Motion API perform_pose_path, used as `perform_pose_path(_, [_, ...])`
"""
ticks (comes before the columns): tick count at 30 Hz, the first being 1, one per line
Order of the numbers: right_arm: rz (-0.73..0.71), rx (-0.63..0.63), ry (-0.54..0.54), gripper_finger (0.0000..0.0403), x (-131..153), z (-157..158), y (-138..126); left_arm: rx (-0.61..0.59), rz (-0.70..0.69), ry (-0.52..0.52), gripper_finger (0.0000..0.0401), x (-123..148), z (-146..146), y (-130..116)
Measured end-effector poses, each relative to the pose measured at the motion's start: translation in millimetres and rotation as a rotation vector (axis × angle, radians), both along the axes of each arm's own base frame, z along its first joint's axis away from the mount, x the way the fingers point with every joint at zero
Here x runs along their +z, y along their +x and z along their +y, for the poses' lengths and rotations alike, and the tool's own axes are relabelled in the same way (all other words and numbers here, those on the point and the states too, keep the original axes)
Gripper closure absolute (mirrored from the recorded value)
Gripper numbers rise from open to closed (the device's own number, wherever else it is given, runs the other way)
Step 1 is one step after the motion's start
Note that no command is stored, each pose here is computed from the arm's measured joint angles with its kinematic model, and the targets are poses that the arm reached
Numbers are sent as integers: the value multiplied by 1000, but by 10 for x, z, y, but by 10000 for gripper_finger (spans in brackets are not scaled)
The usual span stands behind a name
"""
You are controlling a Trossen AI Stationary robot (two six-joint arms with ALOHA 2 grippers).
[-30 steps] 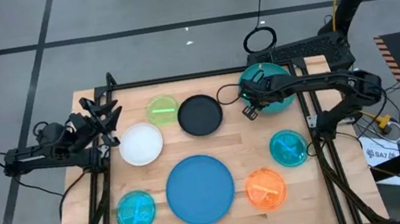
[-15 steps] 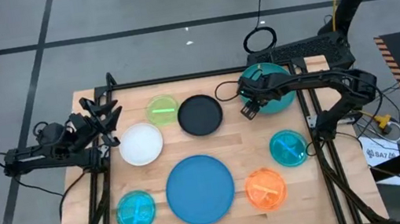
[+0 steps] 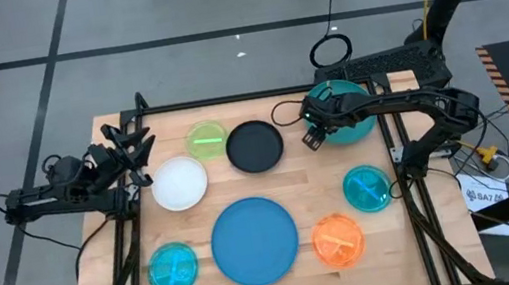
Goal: Stack plastic plates
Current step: Stack the dark blue plate on top of the blue plate
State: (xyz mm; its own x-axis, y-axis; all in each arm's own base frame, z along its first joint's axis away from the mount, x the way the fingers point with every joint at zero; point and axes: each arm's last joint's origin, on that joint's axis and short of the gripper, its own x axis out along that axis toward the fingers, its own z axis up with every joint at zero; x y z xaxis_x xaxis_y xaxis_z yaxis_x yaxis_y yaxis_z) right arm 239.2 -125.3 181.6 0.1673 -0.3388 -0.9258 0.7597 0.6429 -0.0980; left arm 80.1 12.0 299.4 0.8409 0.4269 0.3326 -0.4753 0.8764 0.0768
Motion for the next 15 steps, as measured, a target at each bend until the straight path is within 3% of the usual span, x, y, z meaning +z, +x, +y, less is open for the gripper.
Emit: perform_pose_path(15, [99,10,46,206,-392,-56,126,0,2,-1,274,-2,0,1])
